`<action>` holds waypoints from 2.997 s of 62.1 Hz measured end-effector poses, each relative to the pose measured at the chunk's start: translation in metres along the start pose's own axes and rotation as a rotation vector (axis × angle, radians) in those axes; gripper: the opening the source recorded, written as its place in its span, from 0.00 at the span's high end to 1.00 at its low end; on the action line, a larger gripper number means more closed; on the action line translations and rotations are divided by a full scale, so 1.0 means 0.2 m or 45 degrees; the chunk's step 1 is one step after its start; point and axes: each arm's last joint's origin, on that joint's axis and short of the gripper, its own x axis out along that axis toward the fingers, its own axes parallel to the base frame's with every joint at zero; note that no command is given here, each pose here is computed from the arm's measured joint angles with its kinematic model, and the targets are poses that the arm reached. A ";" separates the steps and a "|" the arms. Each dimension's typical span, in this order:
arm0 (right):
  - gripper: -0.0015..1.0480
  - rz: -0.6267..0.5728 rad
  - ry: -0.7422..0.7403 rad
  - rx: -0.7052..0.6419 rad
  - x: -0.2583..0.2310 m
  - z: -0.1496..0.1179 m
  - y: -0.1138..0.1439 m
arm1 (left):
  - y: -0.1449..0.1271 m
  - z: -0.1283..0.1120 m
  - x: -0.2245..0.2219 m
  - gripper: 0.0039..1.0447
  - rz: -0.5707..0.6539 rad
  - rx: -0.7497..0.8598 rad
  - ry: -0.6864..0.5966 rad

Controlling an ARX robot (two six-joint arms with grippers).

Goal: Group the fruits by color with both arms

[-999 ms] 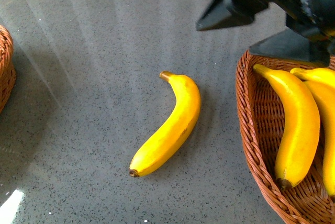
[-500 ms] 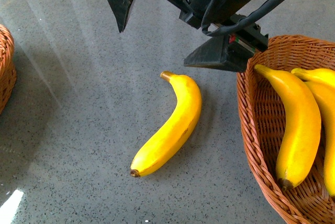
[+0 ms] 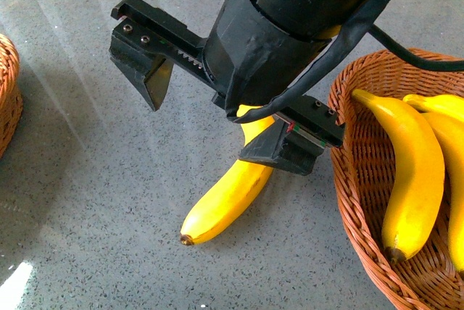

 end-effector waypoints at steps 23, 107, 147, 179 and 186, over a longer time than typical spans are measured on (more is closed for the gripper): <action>0.09 -0.069 0.031 0.080 0.05 0.00 0.03 | 0.00 0.00 0.00 0.09 0.000 0.000 0.000; 0.09 -0.157 -0.015 0.160 0.05 0.00 -0.07 | 0.00 0.00 0.00 0.09 0.000 0.000 0.000; 0.09 -0.195 0.003 0.169 0.09 -0.08 -0.10 | 0.00 0.00 0.00 0.09 0.000 0.000 0.000; 0.09 -0.225 0.009 0.179 0.18 -0.05 -0.09 | 0.00 0.00 0.00 0.09 0.000 0.000 0.000; 0.09 -0.232 0.012 0.181 0.20 -0.04 -0.09 | 0.00 0.00 0.00 0.09 0.000 0.000 0.000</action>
